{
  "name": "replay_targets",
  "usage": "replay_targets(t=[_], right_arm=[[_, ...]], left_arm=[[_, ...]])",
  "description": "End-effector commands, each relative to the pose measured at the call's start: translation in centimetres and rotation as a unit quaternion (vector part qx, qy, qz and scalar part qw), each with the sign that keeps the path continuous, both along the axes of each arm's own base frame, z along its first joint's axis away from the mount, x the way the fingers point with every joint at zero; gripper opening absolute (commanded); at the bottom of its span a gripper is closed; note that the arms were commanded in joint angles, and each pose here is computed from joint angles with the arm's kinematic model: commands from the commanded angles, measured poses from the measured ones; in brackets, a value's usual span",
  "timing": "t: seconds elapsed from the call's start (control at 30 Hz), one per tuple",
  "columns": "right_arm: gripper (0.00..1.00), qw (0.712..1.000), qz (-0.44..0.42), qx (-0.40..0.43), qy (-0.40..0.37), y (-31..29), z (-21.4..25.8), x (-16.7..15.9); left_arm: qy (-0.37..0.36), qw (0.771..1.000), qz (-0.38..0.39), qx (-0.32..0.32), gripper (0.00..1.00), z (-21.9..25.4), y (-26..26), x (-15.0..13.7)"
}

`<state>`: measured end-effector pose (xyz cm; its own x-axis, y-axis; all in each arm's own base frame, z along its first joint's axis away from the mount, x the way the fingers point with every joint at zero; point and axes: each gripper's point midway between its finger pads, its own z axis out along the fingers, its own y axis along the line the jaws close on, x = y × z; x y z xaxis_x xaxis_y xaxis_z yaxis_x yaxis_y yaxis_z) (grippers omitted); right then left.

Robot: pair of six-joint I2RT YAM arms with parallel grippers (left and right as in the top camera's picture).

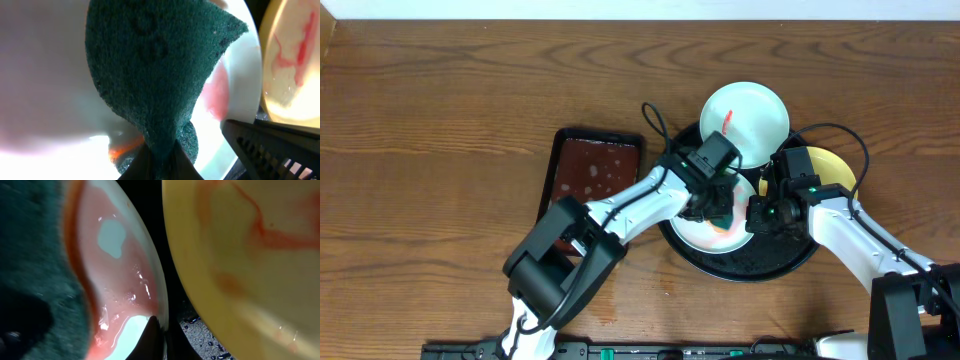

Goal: Clean dirty plates on tray and stack at the side

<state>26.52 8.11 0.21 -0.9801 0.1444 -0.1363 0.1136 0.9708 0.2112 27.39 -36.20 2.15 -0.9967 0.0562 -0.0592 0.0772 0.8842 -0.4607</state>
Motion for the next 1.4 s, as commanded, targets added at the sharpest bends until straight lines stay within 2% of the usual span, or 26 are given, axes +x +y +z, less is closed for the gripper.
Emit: replay_targets(t=[0.0,0.17,0.37,0.6,0.8,1.03,1.13,1.23,1.37], right_arm=[[0.01,0.999,0.021,-0.018,0.017,-0.4,-0.8,-1.2],[0.01,0.999,0.021,-0.018,0.017,-0.4,-0.8,-1.1],[0.02,0.999,0.022,-0.018,0.018,-0.5,-0.8,-1.2],[0.01,0.999,0.025,-0.018,0.017,-0.4,-0.8,-1.2],[0.01,0.999,0.025,-0.018,0.015,-0.4,-0.8,-1.1],[0.01,0.999,0.025,-0.017,0.012,-0.4,-0.7,-0.9],[0.01,1.000,0.026,-0.015,0.005,-0.2,-0.2,-0.4],[0.01,1.000,0.026,-0.012,-0.008,0.0,1.2,0.5],[0.01,0.999,0.035,-0.016,-0.037,0.0,4.0,1.7]], left_arm=[[0.032,0.999,-0.019,0.001,0.08,-1.7,-0.8,-1.9],[0.032,0.999,-0.037,0.024,0.08,-2.5,0.4,-2.0],[0.051,0.987,0.010,0.152,0.08,-3.4,7.2,-1.5],[0.020,0.963,0.056,0.262,0.08,0.1,12.9,1.6],[0.002,0.965,0.064,0.254,0.08,3.5,12.6,2.7],[-0.054,0.974,0.072,0.210,0.08,9.7,13.3,3.2],[-0.082,0.969,0.095,0.215,0.08,12.6,15.8,3.5],[-0.103,0.953,0.136,0.248,0.07,15.0,20.1,3.8],[-0.077,0.941,0.187,0.271,0.08,14.9,25.1,3.6]])
